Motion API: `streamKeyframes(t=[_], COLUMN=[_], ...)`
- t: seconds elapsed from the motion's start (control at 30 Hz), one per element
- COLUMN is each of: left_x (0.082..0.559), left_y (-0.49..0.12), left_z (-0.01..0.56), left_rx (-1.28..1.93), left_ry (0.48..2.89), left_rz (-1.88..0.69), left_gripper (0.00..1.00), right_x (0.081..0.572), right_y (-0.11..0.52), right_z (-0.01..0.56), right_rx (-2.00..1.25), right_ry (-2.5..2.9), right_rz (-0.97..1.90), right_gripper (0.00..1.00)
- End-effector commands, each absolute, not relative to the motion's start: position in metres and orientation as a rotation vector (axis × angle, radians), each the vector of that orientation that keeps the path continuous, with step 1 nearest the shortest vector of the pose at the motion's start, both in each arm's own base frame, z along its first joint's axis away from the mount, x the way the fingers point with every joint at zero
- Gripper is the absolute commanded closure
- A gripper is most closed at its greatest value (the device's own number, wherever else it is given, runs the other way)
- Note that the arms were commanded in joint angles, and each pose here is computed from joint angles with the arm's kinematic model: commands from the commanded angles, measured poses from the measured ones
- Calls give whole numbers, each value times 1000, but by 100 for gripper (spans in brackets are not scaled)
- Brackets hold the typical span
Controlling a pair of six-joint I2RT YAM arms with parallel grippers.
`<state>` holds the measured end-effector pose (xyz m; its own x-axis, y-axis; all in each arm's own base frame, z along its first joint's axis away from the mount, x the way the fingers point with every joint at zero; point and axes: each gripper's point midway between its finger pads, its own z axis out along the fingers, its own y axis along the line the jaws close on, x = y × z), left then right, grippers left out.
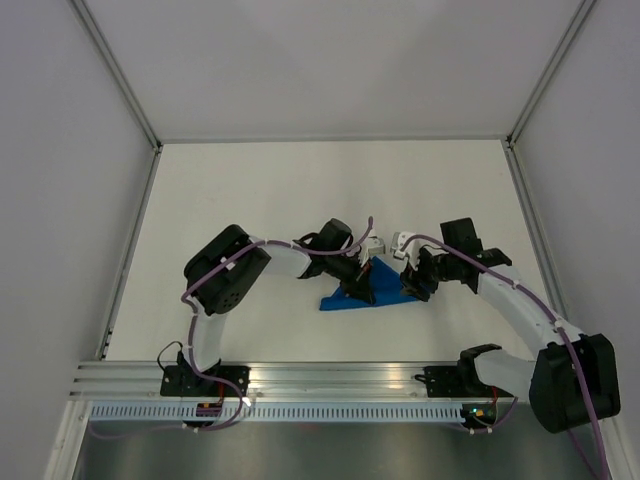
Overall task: Fold the napkin, place the utensils inside, and roll it up
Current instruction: Roll the napkin with the utensil
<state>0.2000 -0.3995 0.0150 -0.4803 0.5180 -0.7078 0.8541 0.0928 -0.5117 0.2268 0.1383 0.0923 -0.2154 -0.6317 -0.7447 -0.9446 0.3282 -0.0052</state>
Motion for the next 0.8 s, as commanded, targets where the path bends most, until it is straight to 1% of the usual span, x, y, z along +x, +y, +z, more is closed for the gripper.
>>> streamKeyframes(t=[0.0, 0.03, 0.07, 0.17, 0.33, 0.53, 0.77], left_x=[165, 166, 165, 172, 178, 178, 178], left_y=[-343, -343, -342, -343, -345, -346, -347], left_z=[-52, -53, -56, -54, -55, -53, -52], left_rx=[1314, 1306, 1294, 1266, 1235, 1181, 1165], left_ry=[2529, 2542, 2564, 2600, 2651, 2701, 2712], left_rz=[-1339, -1349, -1364, -1364, -1361, -1381, -1395], left_gripper=[98, 98, 98, 98, 98, 98, 98], right_x=[231, 224, 229, 226, 219, 209, 199], right_y=[150, 150, 156, 167, 179, 197, 201], right_z=[88, 76, 75, 59, 42, 34, 15], right_rx=[-1476, -1500, -1524, -1581, -1637, -1705, -1773], right_ry=[1812, 1821, 1779, 1735, 1716, 1665, 1679], right_rz=[495, 475, 393, 311, 283, 274, 271], right_gripper=[35, 35, 35, 34, 34, 33, 42])
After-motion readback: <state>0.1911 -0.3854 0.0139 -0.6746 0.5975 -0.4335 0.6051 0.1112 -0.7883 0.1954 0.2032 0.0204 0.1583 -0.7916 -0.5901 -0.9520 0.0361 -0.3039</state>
